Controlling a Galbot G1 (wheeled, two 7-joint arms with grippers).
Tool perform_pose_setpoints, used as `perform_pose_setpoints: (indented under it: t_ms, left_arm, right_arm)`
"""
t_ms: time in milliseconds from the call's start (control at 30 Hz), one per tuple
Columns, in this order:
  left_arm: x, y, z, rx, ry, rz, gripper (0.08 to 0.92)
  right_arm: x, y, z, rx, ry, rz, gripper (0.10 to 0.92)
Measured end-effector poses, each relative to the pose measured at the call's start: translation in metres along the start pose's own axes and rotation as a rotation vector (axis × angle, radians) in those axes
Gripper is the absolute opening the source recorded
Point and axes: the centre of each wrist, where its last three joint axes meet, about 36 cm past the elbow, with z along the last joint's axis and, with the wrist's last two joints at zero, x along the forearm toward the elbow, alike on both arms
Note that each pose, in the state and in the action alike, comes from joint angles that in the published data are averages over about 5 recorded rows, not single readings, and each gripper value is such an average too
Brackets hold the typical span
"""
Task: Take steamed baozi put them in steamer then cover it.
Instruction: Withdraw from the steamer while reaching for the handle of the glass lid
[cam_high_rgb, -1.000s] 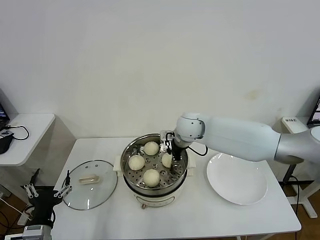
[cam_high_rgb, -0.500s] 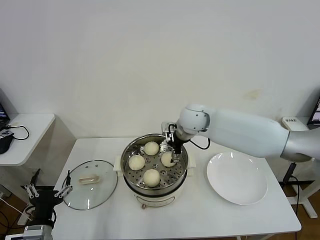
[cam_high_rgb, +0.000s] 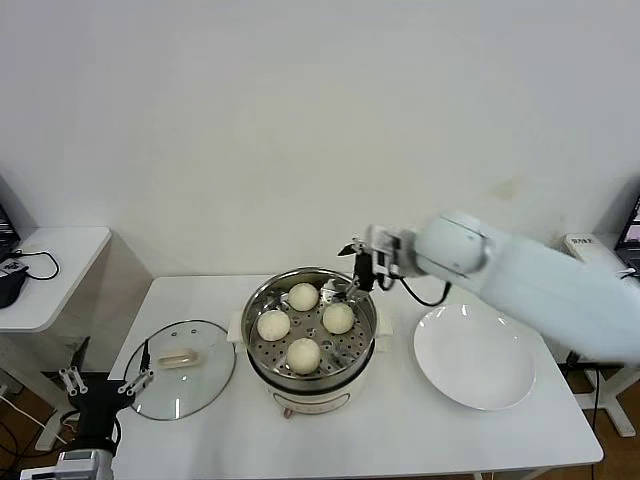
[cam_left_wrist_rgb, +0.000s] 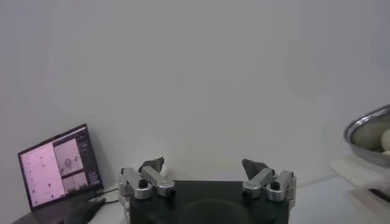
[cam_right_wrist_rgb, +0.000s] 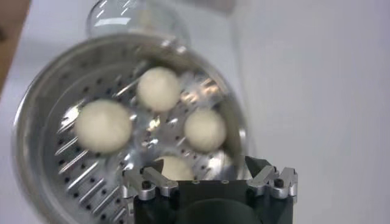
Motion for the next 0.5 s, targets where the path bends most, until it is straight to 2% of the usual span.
perform_pose_setpoints:
  t_ms: [367, 500]
  left_arm:
    - [-0.005, -0.013, 0.011, -0.012, -0.003, -0.002, 0.823]
    - [-0.009, -0.013, 0.019, -0.066, -0.004, -0.003, 0.823]
  right_arm:
    - [0.02, 0.067, 0.074, -0.165, -0.409, 0.426, 0.823]
    - [0.027, 0.098, 0.111, -0.298, -0.519, 0.588, 0.823]
